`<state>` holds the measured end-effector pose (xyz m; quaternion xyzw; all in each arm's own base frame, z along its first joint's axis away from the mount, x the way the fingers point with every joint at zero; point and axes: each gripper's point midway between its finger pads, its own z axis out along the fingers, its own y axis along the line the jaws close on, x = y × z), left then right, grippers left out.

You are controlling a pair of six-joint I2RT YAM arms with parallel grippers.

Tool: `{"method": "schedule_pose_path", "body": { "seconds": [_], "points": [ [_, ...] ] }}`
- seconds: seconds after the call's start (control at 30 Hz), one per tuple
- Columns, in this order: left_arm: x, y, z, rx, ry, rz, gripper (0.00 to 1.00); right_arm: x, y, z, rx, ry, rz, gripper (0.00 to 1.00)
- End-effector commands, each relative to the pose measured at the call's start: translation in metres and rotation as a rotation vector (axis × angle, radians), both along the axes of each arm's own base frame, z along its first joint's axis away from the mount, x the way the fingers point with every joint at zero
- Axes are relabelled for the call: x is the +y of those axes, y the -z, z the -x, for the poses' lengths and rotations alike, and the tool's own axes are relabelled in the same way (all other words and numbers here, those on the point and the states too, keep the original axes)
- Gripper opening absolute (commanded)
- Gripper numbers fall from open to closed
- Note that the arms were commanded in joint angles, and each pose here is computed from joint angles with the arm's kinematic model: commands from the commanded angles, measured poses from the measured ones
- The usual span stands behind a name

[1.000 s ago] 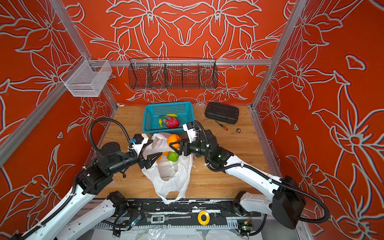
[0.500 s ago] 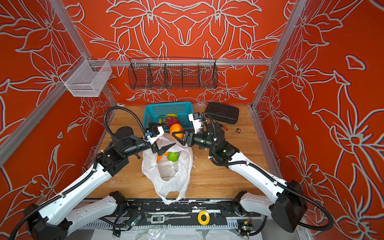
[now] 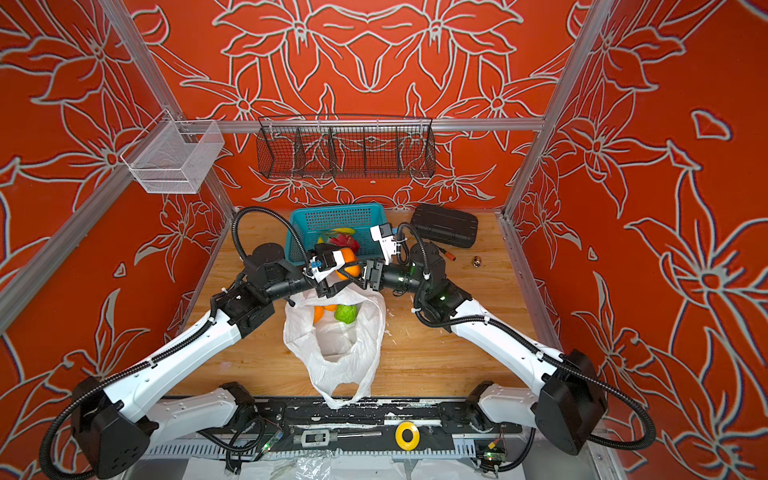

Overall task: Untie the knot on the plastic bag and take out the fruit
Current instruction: 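Pass the orange from the right gripper into the left gripper, then carry orange to basket with left gripper while right gripper reaches into bag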

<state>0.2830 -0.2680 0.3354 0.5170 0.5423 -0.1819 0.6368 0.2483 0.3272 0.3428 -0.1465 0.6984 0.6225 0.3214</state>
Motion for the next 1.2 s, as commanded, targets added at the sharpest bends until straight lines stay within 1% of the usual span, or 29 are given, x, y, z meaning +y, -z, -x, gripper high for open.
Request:
{"method": "schedule_pose_path", "body": {
  "seconds": [0.0,0.07,0.13,0.17,0.23,0.3,0.47,0.53,0.6,0.7,0.8,0.93,1.03,1.07,1.1,1.17],
  "points": [
    [0.002,-0.012,0.007,-0.055,0.006,0.012,0.7,0.0,-0.018,0.0,-0.022,-0.01,-0.038,0.71],
    [0.004,-0.012,0.007,-0.045,-0.006,0.011,0.68,0.001,-0.017,0.0,-0.017,-0.016,-0.04,0.74],
    [0.007,-0.015,0.003,-0.011,-0.038,0.019,0.65,0.0,-0.016,-0.001,-0.016,-0.009,-0.037,0.83],
    [0.008,-0.016,0.0,0.009,-0.057,0.026,0.63,-0.002,-0.016,-0.002,-0.019,-0.001,-0.03,0.86],
    [0.014,-0.019,-0.01,0.059,-0.126,0.049,0.6,-0.008,-0.013,-0.005,-0.032,0.04,-0.001,0.92],
    [0.023,-0.022,-0.023,0.094,-0.221,0.08,0.59,-0.018,-0.008,-0.011,-0.043,0.1,0.035,0.96],
    [0.048,-0.018,-0.054,0.215,-0.447,0.091,0.57,-0.046,0.008,-0.022,-0.11,0.262,0.112,0.97],
    [0.06,-0.012,-0.068,0.297,-0.54,0.097,0.57,-0.052,0.02,-0.025,-0.152,0.295,0.175,0.97],
    [0.071,-0.007,-0.081,0.389,-0.621,0.109,0.57,-0.053,0.033,-0.028,-0.192,0.292,0.254,0.97],
    [0.091,0.006,-0.098,0.547,-0.742,0.138,0.56,-0.043,0.054,-0.027,-0.226,0.214,0.337,0.97],
    [0.109,0.023,-0.112,0.67,-0.832,0.168,0.54,-0.024,0.071,-0.021,-0.217,0.103,0.354,0.96],
    [0.123,0.042,-0.123,0.783,-0.889,0.217,0.53,0.003,0.102,-0.015,-0.195,-0.005,0.415,0.94],
    [0.13,0.056,-0.129,0.833,-0.924,0.223,0.53,0.023,0.123,-0.005,-0.202,-0.087,0.471,0.91],
    [0.132,0.059,-0.131,0.845,-0.933,0.223,0.53,0.03,0.131,0.0,-0.209,-0.118,0.489,0.89],
    [0.133,0.063,-0.132,0.861,-0.941,0.223,0.53,0.035,0.14,0.004,-0.211,-0.15,0.514,0.84],
    [0.135,0.07,-0.135,0.895,-0.958,0.226,0.53,0.042,0.164,0.014,-0.197,-0.208,0.575,0.68]
  ]
}}
